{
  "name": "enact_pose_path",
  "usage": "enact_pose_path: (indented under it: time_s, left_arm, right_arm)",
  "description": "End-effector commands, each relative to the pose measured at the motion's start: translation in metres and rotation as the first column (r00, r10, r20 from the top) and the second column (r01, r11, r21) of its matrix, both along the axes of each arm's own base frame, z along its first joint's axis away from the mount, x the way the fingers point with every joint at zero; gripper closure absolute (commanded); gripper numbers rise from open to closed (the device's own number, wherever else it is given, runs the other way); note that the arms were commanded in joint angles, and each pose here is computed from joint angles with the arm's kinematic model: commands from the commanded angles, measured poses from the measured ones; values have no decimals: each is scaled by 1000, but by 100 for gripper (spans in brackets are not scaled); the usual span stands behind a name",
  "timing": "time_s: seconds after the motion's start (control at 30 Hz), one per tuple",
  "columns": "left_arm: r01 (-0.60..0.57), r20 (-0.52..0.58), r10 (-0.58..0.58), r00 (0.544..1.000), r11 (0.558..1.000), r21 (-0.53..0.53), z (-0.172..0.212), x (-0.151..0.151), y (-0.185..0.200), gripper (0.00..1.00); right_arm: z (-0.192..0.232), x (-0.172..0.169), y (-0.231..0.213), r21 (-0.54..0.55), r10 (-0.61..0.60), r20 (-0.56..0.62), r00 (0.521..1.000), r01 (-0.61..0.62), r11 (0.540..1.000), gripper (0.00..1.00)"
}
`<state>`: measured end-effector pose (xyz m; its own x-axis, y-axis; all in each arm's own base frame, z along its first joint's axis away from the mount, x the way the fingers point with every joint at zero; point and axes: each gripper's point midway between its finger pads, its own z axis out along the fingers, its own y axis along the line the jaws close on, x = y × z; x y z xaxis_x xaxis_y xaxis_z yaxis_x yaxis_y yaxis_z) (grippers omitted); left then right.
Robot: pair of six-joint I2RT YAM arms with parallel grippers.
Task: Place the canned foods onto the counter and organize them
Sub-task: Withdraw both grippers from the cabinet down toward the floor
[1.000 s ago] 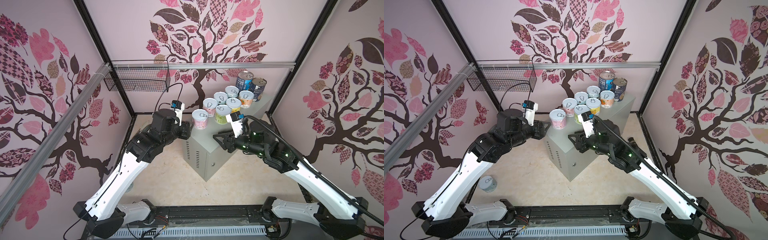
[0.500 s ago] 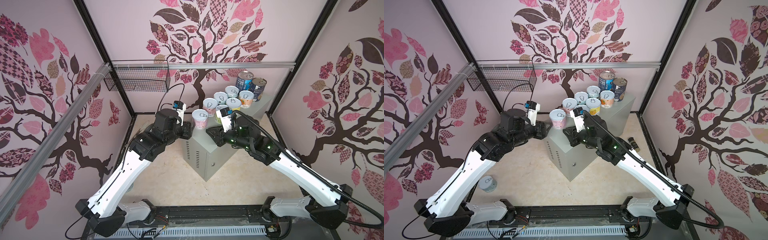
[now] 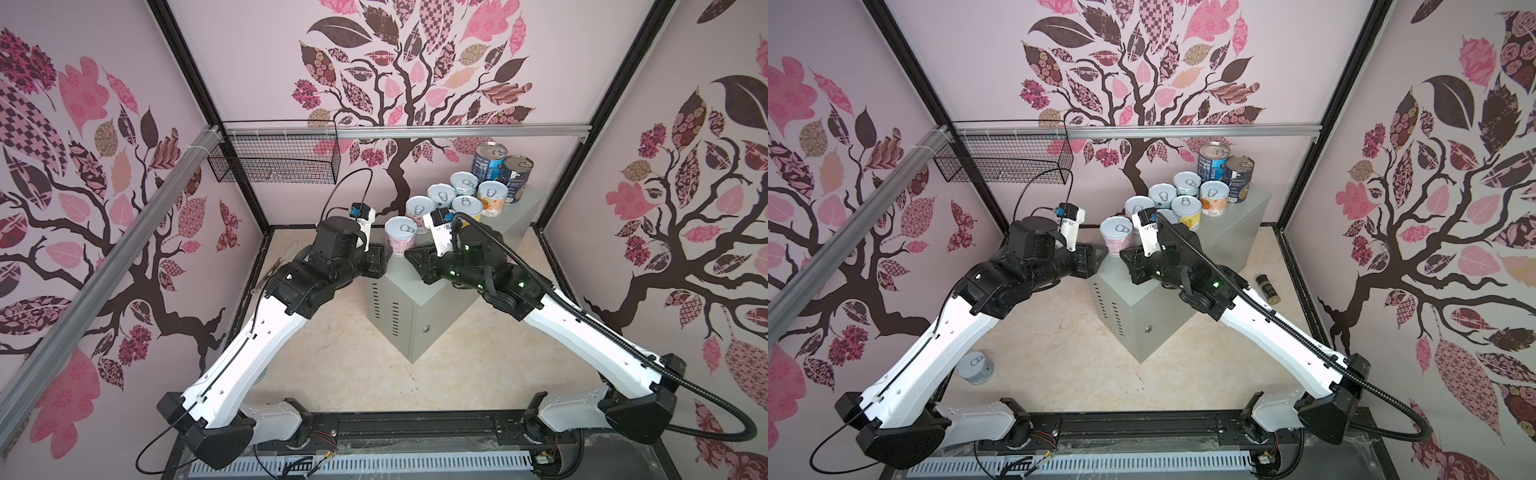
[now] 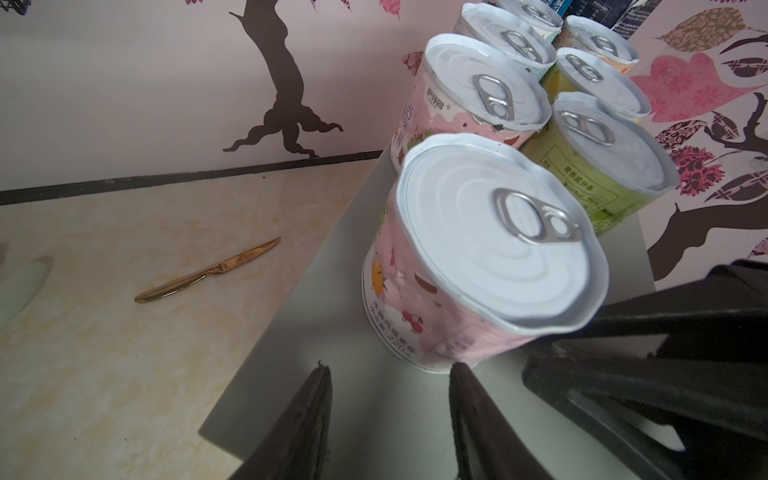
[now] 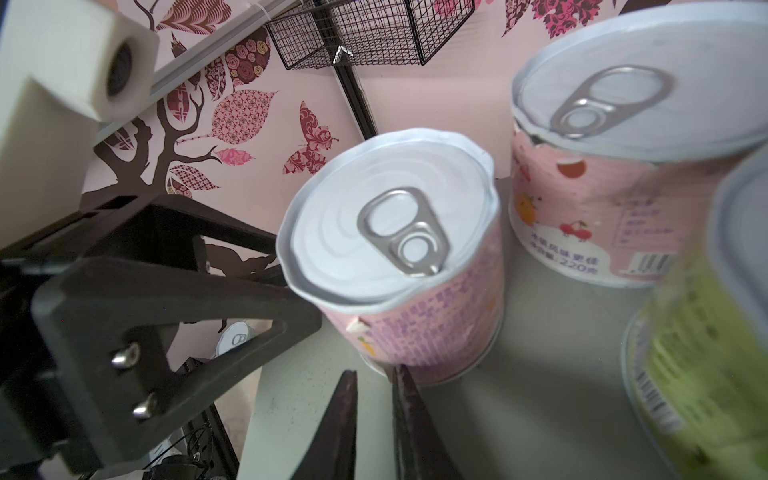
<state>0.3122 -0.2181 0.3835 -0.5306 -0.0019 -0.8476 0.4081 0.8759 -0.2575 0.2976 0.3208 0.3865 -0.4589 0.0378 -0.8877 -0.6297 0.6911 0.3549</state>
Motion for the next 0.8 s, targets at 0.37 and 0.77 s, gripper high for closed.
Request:
enact_pose_path:
  time_s: [0.37, 0.77]
  left_arm:
    - [-13, -16, 13, 1000, 1000, -6, -10, 7, 1, 51]
    - [-155, 78, 160, 984, 986, -66, 34, -22, 51, 32]
  right_arm:
    - [20, 11, 5, 7, -24, 40, 999, 23, 1000, 80]
    - [50, -30, -59, 26, -105, 101, 989, 103, 994, 56]
